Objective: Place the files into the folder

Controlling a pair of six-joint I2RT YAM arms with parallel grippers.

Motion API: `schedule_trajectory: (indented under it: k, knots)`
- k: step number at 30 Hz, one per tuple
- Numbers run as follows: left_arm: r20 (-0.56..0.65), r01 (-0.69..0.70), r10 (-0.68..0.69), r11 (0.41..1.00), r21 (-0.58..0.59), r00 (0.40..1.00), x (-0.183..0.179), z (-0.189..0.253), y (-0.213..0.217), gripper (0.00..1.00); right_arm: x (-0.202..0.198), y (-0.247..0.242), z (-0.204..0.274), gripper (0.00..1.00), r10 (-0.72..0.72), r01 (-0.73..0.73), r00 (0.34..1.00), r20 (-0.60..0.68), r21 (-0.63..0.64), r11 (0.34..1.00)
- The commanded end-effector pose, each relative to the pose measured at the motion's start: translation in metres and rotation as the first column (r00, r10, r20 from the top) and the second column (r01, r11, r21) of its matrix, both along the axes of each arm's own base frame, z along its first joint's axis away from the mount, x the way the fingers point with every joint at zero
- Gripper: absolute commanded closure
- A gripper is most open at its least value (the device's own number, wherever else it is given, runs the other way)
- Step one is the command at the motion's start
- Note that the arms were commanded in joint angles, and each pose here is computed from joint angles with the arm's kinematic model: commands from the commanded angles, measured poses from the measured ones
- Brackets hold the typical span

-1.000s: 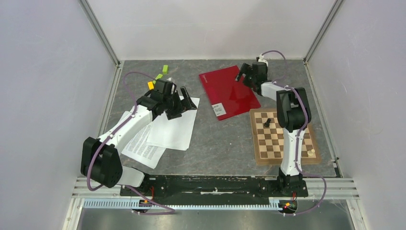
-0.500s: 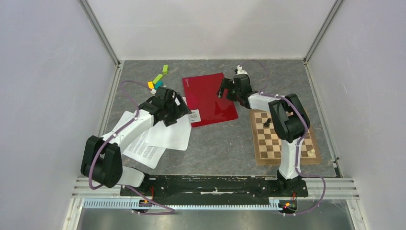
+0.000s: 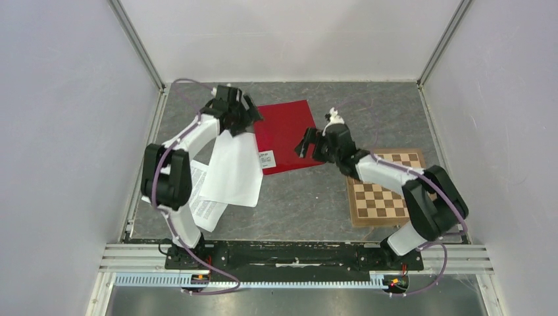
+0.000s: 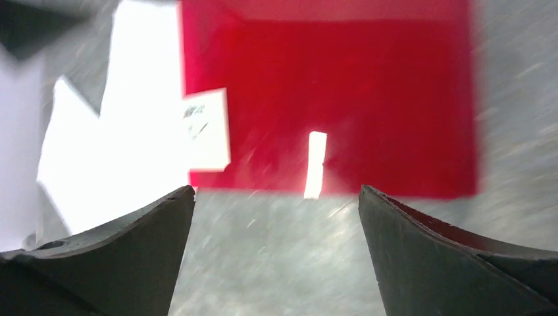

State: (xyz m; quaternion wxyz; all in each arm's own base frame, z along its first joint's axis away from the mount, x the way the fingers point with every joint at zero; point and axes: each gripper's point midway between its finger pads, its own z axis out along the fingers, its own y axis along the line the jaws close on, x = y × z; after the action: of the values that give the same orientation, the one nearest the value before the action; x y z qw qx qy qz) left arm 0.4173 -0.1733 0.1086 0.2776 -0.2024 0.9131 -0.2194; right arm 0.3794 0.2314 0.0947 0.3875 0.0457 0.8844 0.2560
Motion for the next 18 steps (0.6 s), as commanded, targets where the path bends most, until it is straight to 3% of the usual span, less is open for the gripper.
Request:
schedule_trajectory:
  k: [1, 5, 9, 14, 18]
  knots:
    - [0.236, 0.096, -0.104, 0.994, 0.044, 0.966, 0.089, 0.042, -0.004, 0.09, -0.07, 0.052, 0.007, 0.02, 0.075, -0.069, 0.997, -0.019, 0.225, 0.972]
    - [0.314, 0.098, -0.135, 0.987, 0.13, 0.94, 0.153, 0.04, 0.001, 0.09, -0.111, 0.086, 0.012, 0.02, 0.122, -0.116, 0.993, 0.001, 0.321, 0.94]
    - [0.324, 0.131, -0.164, 0.984, 0.119, 0.932, 0.2, 0.022, -0.004, 0.1, -0.128, 0.102, 0.007, 0.02, 0.138, -0.126, 0.99, -0.004, 0.385, 0.914]
    - [0.318, 0.068, -0.091, 0.994, 0.082, 0.944, 0.232, -0.012, -0.001, 0.09, -0.127, 0.111, -0.003, 0.02, 0.124, -0.104, 0.992, -0.019, 0.432, 0.896]
    - [0.244, 0.04, -0.036, 0.999, -0.011, 0.969, 0.232, -0.044, -0.007, 0.1, -0.129, 0.119, -0.009, 0.02, 0.131, -0.106, 0.991, -0.023, 0.449, 0.887]
